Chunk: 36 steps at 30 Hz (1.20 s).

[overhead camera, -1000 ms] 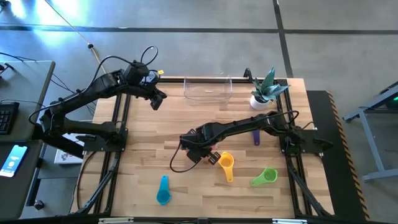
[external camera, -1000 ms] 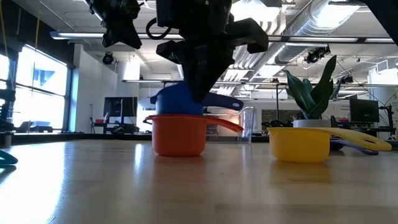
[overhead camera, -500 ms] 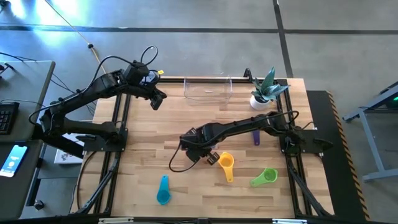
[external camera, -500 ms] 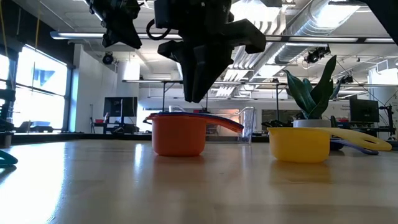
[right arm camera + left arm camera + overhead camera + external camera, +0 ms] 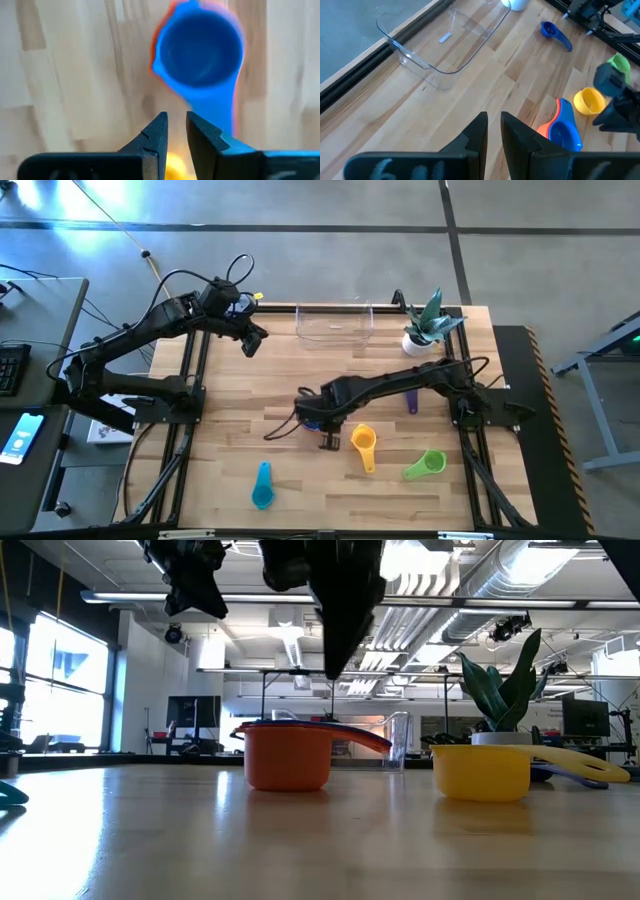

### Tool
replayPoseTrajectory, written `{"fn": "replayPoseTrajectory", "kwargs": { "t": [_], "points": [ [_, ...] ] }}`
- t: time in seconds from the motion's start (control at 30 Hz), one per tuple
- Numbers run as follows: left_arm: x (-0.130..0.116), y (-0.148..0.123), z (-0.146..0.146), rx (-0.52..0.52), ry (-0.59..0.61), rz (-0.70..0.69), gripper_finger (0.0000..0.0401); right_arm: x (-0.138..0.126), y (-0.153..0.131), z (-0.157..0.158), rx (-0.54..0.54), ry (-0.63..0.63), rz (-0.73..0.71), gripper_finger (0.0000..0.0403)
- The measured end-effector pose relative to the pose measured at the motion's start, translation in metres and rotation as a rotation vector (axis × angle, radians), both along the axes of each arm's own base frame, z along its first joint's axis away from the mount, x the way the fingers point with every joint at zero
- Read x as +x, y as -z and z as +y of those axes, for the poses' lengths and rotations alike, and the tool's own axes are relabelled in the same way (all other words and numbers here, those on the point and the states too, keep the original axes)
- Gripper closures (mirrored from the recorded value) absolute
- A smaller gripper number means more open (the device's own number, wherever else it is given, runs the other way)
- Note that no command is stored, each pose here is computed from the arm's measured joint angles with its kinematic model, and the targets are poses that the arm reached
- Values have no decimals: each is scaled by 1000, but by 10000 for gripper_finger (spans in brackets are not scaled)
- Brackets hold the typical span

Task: Nest measuring cups in basket
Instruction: Stack the yellow measuring cup on top of the blue measuring cup

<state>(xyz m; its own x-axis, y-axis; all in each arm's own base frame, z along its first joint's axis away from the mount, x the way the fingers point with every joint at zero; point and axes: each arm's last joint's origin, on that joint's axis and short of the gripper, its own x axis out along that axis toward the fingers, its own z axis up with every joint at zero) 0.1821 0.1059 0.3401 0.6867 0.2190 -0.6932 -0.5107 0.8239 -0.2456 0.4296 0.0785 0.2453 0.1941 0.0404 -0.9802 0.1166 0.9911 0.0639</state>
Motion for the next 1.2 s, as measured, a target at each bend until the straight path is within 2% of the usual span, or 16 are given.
{"fn": "replayPoseTrajectory", "kwargs": {
  "t": [0.23,0.47,0.73,0.87,1.07,1.2],
  "points": [
    [0,0,0,2,2,1,357,-21,2,21,-12,318,164,341],
    [0,0,0,11,13,6,357,-33,2,44,-14,518,213,341],
    [-4,4,-2,3,38,62,357,-56,-6,60,-87,626,321,341],
    [-4,5,-3,-1,38,68,357,-66,-18,61,-90,658,280,342],
    [-4,5,-3,0,44,76,357,-104,-27,46,-135,766,265,361],
    [-4,5,-3,0,44,76,357,-130,-33,36,-91,826,219,370]
  ]
}}
